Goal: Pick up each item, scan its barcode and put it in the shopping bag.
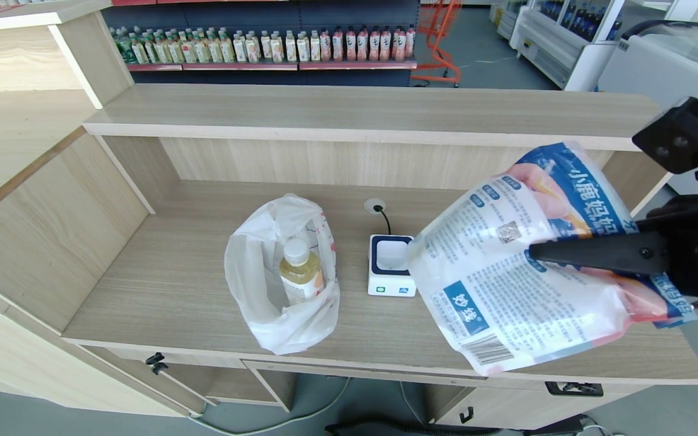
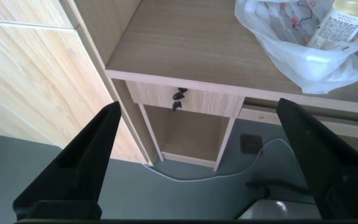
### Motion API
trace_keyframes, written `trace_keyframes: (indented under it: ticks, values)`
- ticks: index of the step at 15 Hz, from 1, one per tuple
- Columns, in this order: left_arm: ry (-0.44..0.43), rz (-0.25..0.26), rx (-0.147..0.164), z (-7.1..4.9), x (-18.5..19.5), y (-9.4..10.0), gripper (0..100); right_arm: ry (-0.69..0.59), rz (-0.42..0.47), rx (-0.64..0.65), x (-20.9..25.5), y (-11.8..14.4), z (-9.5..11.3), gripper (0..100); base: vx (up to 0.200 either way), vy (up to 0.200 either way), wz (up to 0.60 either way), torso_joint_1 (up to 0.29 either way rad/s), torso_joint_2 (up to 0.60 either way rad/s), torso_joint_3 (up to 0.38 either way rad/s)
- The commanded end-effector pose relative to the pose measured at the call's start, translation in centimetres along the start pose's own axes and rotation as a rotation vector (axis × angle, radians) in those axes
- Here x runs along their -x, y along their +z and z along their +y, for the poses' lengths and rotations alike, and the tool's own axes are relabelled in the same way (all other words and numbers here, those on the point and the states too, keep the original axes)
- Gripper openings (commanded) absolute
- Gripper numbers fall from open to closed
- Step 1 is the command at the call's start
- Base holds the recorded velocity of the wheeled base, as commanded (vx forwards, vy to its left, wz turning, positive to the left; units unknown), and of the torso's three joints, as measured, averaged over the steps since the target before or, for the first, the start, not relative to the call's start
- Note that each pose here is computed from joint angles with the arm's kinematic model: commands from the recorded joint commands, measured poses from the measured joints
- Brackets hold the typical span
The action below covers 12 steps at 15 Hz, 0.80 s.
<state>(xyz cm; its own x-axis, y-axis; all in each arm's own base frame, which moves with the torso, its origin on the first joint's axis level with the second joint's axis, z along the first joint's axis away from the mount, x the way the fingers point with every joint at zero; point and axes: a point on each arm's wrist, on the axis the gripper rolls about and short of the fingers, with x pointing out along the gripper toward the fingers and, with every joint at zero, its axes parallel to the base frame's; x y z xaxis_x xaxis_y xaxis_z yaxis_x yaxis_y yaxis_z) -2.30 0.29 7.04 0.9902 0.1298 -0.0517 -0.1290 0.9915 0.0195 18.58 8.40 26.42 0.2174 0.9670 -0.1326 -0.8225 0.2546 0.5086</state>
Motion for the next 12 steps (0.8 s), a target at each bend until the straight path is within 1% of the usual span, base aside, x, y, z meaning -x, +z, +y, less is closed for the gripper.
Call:
trace_keyframes:
  ticks: [1,2,3,4,5,6,8,9,10,12]
  values:
    - [0.002,0.0,0.0,0.0,0.0,0.0,100,-0.148,0.013,0.318,1.3,-1.0,-4.1,0,0.0,0.0,0.0,0.0,0.0,0.0]
    - [0.0,0.0,-0.001,0.0,0.0,0.0,100,-0.26,0.058,0.557,2.7,-1.3,-8.0,0,0.0,0.0,0.0,0.0,0.0,0.0]
    - [0.0,0.0,0.0,0.0,0.0,0.0,100,-0.295,0.095,0.646,2.8,-1.5,-10.0,0,0.0,0.0,0.0,0.0,0.0,0.0]
    - [0.0,0.0,-0.001,0.0,0.0,0.0,100,-0.34,0.136,0.693,2.4,-1.6,-11.5,0,0.0,0.0,0.0,0.0,0.0,0.0]
    - [0.0,0.0,-0.001,0.0,0.0,0.0,100,-0.37,0.166,0.718,2.1,-1.7,-12.6,0,0.0,0.0,0.0,0.0,0.0,0.0]
    - [0.0,0.0,-0.001,0.0,0.0,0.0,100,-0.371,0.199,0.783,1.3,-1.7,-14.5,0,0.0,0.0,0.0,0.0,0.0,0.0]
    - [0.0,0.0,0.0,0.0,0.0,0.0,100,-0.347,0.2,0.926,-0.3,-1.4,-16.8,0,0.0,0.0,0.0,0.0,0.0,0.0]
    - [0.002,0.0,-0.001,0.0,0.0,0.0,100,-0.335,0.18,0.998,-1.1,-1.1,-17.5,0,0.0,0.0,0.0,0.0,0.0,0.0]
    - [0.0,0.0,0.0,0.0,0.0,0.0,100,-0.33,0.158,1.047,-1.8,-1.0,-18.1,0,0.0,0.0,0.0,0.0,0.0,0.0]
    - [0.0,0.0,-0.001,0.0,0.0,0.0,100,-0.288,0.126,1.093,-3.4,-1.1,-19.0,0,0.0,0.0,0.0,0.0,0.0,0.0]
